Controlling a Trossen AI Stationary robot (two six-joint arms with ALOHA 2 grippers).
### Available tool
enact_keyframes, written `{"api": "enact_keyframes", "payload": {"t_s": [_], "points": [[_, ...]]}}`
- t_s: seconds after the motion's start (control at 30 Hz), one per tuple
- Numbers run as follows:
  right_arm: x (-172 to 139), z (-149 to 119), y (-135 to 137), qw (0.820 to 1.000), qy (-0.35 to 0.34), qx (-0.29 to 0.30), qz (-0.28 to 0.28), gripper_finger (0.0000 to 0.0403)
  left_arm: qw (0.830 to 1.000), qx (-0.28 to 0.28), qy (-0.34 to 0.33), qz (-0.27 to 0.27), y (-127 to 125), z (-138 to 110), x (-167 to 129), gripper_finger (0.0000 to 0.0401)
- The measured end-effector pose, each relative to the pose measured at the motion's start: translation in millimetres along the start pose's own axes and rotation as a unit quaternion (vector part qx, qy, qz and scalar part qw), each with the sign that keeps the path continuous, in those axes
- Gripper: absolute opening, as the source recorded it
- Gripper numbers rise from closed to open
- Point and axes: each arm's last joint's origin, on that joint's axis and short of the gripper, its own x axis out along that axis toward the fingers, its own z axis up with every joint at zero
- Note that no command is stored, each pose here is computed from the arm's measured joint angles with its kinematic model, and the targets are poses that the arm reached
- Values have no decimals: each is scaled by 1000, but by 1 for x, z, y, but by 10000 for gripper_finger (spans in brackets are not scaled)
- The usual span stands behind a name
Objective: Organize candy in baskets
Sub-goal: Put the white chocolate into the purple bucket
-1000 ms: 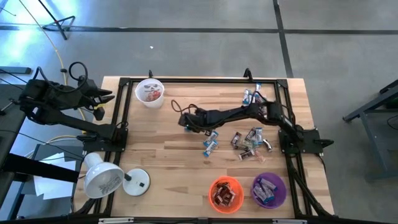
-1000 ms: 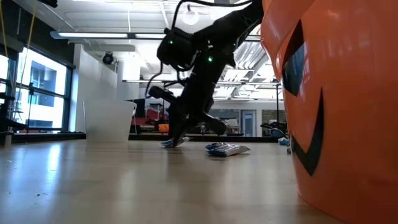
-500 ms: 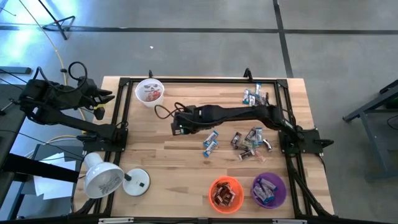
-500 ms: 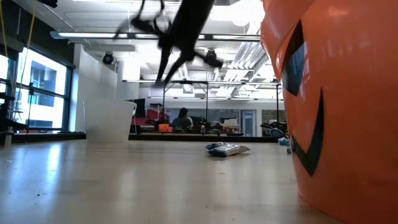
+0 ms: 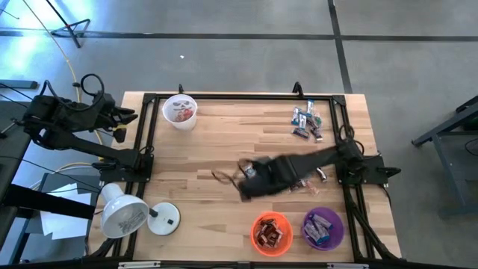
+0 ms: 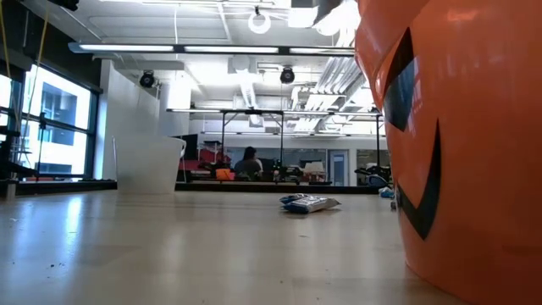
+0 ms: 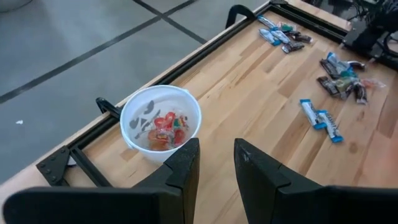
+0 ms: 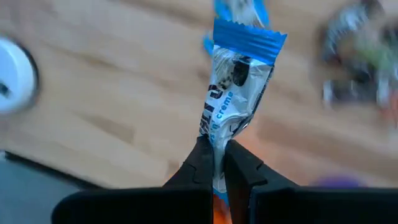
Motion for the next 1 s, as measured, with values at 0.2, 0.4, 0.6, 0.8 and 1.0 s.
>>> {"api": "enact_keyframes", "payload": {"t_s": [0.2,0.4,0.6,0.8,1.0], "points": [[-13,-61,-11,998,57,22,0,1,1000,-20,-2,3,-1,1,1,88],[-22,-114,-25,994,99,53,-15,1,999,-34,0,9,-4,3,3,88],[-26,-153,-41,990,108,80,-30,1,999,-49,-1,20,-8,5,6,88],[-3,-172,-61,984,117,70,-111,1,998,-55,3,28,-13,8,10,88],[16,-164,-99,971,112,66,-199,4,998,-49,11,32,-22,12,16,88]]}}
